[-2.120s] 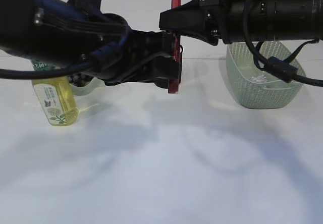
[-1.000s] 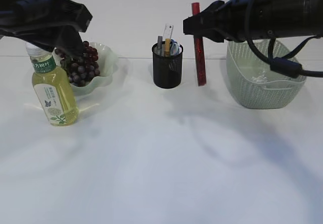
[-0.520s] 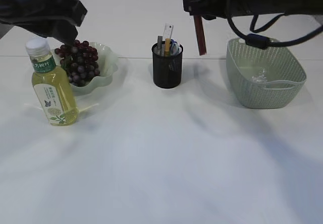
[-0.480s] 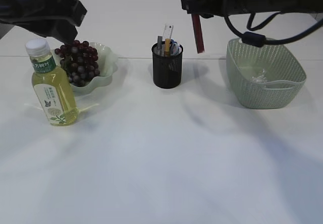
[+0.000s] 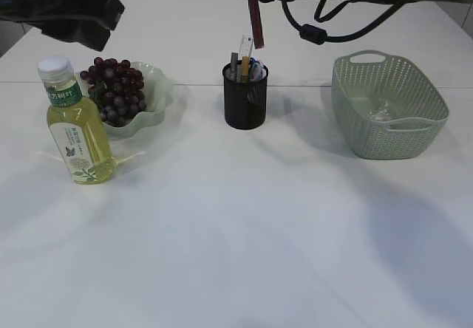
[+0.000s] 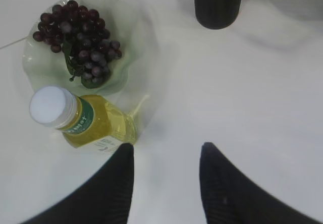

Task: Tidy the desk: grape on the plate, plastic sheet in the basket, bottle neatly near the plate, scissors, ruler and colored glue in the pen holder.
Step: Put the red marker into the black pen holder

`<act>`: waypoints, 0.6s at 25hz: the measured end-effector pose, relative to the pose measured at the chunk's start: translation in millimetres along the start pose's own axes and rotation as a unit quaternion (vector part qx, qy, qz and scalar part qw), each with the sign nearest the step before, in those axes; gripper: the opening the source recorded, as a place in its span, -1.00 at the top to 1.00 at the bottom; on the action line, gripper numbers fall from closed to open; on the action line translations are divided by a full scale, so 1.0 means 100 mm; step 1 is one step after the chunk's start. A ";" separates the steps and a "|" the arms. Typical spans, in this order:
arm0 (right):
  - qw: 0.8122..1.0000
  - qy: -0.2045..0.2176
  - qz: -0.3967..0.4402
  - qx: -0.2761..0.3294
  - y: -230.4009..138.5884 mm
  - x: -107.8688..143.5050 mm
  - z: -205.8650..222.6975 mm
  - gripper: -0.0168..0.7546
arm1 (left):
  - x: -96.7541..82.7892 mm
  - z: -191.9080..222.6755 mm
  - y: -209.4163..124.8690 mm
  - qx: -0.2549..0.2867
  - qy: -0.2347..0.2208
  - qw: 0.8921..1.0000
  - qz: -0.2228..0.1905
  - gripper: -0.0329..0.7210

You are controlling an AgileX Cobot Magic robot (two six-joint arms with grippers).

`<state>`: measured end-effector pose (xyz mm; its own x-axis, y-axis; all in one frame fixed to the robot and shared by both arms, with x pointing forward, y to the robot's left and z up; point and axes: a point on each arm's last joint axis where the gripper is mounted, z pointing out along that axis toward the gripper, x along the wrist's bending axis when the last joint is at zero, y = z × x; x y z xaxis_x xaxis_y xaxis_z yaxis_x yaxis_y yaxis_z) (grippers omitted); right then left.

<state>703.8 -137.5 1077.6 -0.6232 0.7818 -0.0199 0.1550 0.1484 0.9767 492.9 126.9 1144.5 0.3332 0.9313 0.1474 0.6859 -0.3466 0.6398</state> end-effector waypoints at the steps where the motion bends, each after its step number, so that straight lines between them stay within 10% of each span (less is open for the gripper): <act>1: 1.000 0.000 0.003 -0.001 -0.03 -0.02 0.06 0.61 | 0.00 0.00 0.01 -0.005 -0.001 1.000 0.001 0.07; 15: 0.999 -0.013 0.043 -0.021 -0.41 -0.22 0.59 0.61 | 0.00 -0.01 0.09 -0.051 0.001 0.999 0.015 0.11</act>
<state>756.3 -125.7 1025.3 -0.5881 0.8066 0.0594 0.1738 0.0543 0.9833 498.9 123.7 1150.8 0.3519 0.9207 0.1686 0.6065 -0.3615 0.7082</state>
